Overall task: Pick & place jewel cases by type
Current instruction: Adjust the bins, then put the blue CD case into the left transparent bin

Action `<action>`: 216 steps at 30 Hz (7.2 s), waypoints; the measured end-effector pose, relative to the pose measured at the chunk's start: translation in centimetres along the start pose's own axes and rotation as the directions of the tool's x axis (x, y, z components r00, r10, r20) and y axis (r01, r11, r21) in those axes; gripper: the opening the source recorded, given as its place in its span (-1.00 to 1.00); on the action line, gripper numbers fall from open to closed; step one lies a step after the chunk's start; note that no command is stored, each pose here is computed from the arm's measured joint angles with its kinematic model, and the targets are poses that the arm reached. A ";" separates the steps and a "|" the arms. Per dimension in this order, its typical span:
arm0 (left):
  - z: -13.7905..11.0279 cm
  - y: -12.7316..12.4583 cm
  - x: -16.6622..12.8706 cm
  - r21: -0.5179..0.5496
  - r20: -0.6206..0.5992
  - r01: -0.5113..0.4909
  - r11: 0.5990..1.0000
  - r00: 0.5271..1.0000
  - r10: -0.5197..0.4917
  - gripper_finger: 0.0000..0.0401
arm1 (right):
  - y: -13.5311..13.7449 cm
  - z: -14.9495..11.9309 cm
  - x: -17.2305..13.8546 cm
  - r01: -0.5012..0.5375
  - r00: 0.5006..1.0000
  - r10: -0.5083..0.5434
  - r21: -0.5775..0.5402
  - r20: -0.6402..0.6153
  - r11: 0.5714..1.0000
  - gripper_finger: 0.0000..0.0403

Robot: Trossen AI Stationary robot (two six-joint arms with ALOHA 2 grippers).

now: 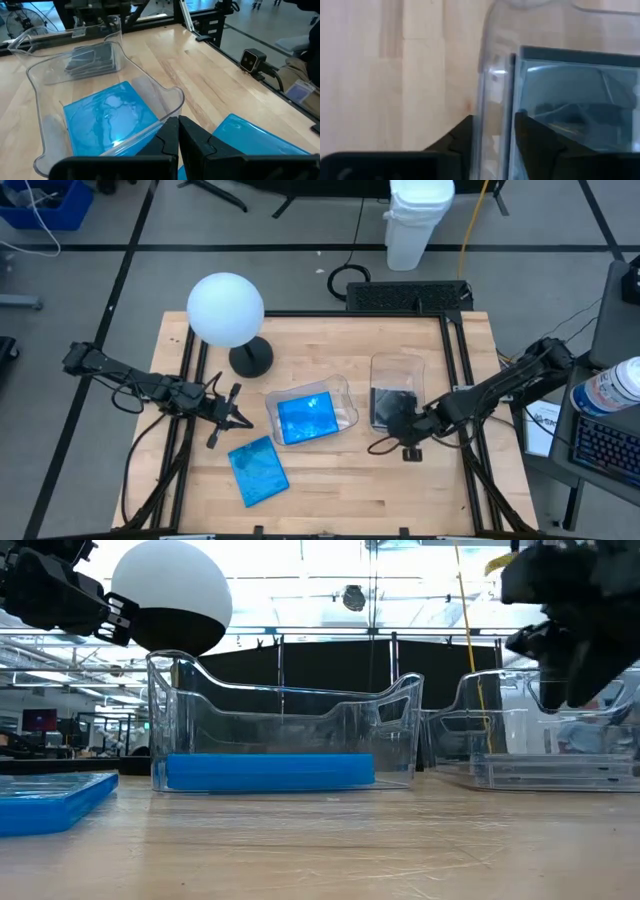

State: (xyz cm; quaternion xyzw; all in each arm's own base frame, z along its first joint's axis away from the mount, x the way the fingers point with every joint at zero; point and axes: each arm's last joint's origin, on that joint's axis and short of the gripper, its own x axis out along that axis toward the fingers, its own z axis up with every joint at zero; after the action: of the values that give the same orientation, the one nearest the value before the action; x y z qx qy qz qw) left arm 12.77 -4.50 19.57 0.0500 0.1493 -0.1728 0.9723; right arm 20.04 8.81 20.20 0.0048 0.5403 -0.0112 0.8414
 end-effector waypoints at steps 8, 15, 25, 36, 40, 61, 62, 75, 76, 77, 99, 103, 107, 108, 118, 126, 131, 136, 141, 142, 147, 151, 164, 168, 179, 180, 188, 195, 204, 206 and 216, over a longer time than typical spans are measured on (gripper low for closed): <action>0.0 0.0 0.0 0.046 0.003 -0.001 0.999 1.000 0.001 -0.90 | 0.0 0.9 -3.9 -0.003 0.949 0.006 -0.008 0.316 1.000 -0.17; 1.1 -0.7 0.5 0.205 -0.015 -0.020 0.979 1.000 0.024 -0.91 | 3.0 2.5 -7.2 -0.014 0.746 0.164 -0.232 0.645 0.973 -0.68; 6.4 -2.6 4.4 0.594 -0.343 0.026 0.804 0.912 0.224 -0.91 | 7.4 3.5 -3.7 0.121 0.511 0.253 -0.360 0.821 0.925 -0.97; 12.1 -3.8 8.0 0.469 -0.477 0.245 0.849 0.879 0.010 -0.45 | 8.6 3.6 -2.1 0.131 0.471 0.272 -0.372 0.839 0.919 -0.97; 12.6 -3.6 8.0 0.506 -0.562 0.306 0.806 0.826 0.039 -0.02 | 9.0 3.3 -2.1 0.122 0.474 0.287 -0.385 0.832 0.915 -0.97; 7.0 2.0 12.8 0.427 -0.833 0.544 0.723 0.548 0.079 -0.16 | 8.6 2.1 -1.1 0.158 0.496 0.292 -0.416 0.818 0.896 -0.97; 6.8 2.2 12.7 0.410 -0.840 0.549 0.728 0.538 0.068 -0.21 | 8.6 2.0 -1.0 0.161 0.501 0.292 -0.419 0.815 0.894 -0.97; 6.8 2.8 12.7 0.367 -0.843 0.514 0.776 0.536 0.043 -0.95 | 8.6 1.9 -0.8 0.165 0.518 0.290 -0.427 0.805 0.889 -0.97; 6.8 2.7 12.7 0.357 -0.843 0.495 0.792 0.536 0.046 -0.94 | 8.6 1.9 -0.8 0.165 0.518 0.290 -0.427 0.805 0.889 -0.97; 6.8 2.7 12.7 0.350 -0.844 0.471 0.810 0.533 0.055 -0.92 | 8.6 1.9 -0.8 0.165 0.518 0.290 -0.427 0.805 0.889 -0.97; 9.0 2.2 15.1 -0.050 -0.618 -0.006 0.999 0.786 -0.026 -0.93 | 8.6 2.0 -0.9 0.185 0.514 0.291 -0.435 0.807 0.881 -0.97; 9.2 1.9 15.3 -0.145 -0.594 -0.090 0.985 0.804 -0.014 -0.93 | 8.6 2.0 -0.9 0.186 0.507 0.292 -0.433 0.811 0.882 -0.97; 8.7 1.5 16.6 -0.221 -0.581 -0.143 0.965 0.814 -0.013 -0.95 | 8.6 2.0 -1.0 0.191 0.506 0.291 -0.435 0.812 0.880 -0.97; 8.4 1.4 17.1 -0.233 -0.577 -0.147 0.961 0.817 -0.015 -0.93 | 8.6 2.0 -1.0 0.192 0.506 0.292 -0.435 0.812 0.880 -0.97; 7.0 1.2 20.6 -0.245 -0.566 -0.129 0.961 0.824 -0.034 -0.92 | 8.7 2.1 -1.1 0.196 0.497 0.294 -0.436 0.816 0.878 -0.97; 9.1 2.5 21.4 -0.305 -0.510 -0.253 0.918 0.857 0.067 -0.96 | 8.7 2.1 -1.1 0.198 0.498 0.295 -0.438 0.816 0.877 -0.97; 8.8 3.2 21.6 -0.356 -0.515 -0.296 0.886 0.854 0.078 -0.91 | 8.7 2.1 -1.0 0.191 0.500 0.296 -0.436 0.814 0.879 -0.97; 8.1 3.7 22.2 -0.352 -0.531 -0.317 0.881 0.843 0.092 -0.95 | 8.7 2.0 -1.0 0.189 0.503 0.296 -0.437 0.812 0.880 -0.97; 7.3 4.1 23.0 -0.369 -0.530 -0.306 0.878 0.845 0.071 -0.89 | 8.7 2.0 -1.0 0.190 0.505 0.295 -0.438 0.811 0.879 -0.97; 7.3 4.2 23.1 -0.373 -0.529 -0.299 0.879 0.846 0.063 -0.90 | 8.7 2.0 -1.0 0.190 0.506 0.296 -0.439 0.811 0.878 -0.97; 7.2 4.2 23.1 -0.339 -0.530 -0.260 0.904 0.847 0.045 -0.94 | 8.7 2.0 -1.0 0.201 0.506 0.296 -0.444 0.811 0.873 -0.97; 7.4 3.9 22.9 -0.291 -0.531 -0.202 0.935 0.847 0.018 -0.78 | 8.7 2.0 -1.0 0.202 0.505 0.296 -0.444 0.811 0.873 -0.97; 9.0 3.6 22.3 -0.157 -0.563 -0.085 0.984 0.826 -0.018 0.17 | 8.7 2.1 -1.1 0.198 0.494 0.297 -0.438 0.817 0.877 -0.97; 12.2 2.9 20.1 -0.084 -0.640 -0.022 0.996 0.768 -0.037 0.34 | 8.7 2.1 -1.2 0.197 0.487 0.297 -0.435 0.821 0.878 -0.97; 12.0 -4.4 12.5 -0.101 -0.772 0.148 0.984 0.611 -0.172 0.26 | 8.7 2.1 -1.1 0.192 0.497 0.296 -0.436 0.816 0.879 -0.97; 11.3 -5.7 12.3 -0.092 -0.743 0.188 0.978 0.641 -0.193 0.20 | 8.7 2.1 -1.1 0.185 0.497 0.296 -0.433 0.816 0.882 -0.97; 6.5 -12.7 9.7 -0.001 -0.542 0.165 0.986 0.829 -0.139 -0.52 | 8.7 2.1 -1.2 0.154 0.487 0.297 -0.416 0.821 0.896 -0.97; 3.4 -15.8 7.8 0.069 -0.479 0.137 0.988 0.873 -0.088 -0.94 | 9.0 2.4 -0.8 0.157 0.447 0.296 -0.400 0.844 0.903 -0.97; 3.2 -16.9 8.0 0.212 -0.295 0.247 0.946 0.939 -0.179 -0.97 | 10.0 3.5 -0.3 0.188 0.377 0.297 -0.387 0.877 0.903 -0.97; 3.4 -16.4 8.2 0.237 -0.292 0.248 0.939 0.940 -0.175 -0.98 | 10.4 4.1 -0.7 0.197 0.401 0.293 -0.395 0.868 0.897 -0.97; 6.9 -11.3 5.6 0.252 -0.236 0.128 0.959 0.969 -0.068 -0.97 | 17.0 8.8 -0.9 0.333 0.567 0.255 -0.502 0.783 0.798 -0.97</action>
State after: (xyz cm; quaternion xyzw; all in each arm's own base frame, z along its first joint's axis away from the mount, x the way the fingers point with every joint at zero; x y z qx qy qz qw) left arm 15.73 -17.86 23.88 0.1916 0.2361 -0.2328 0.9238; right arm 28.13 25.64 24.61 -0.2805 0.0595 0.1397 0.9478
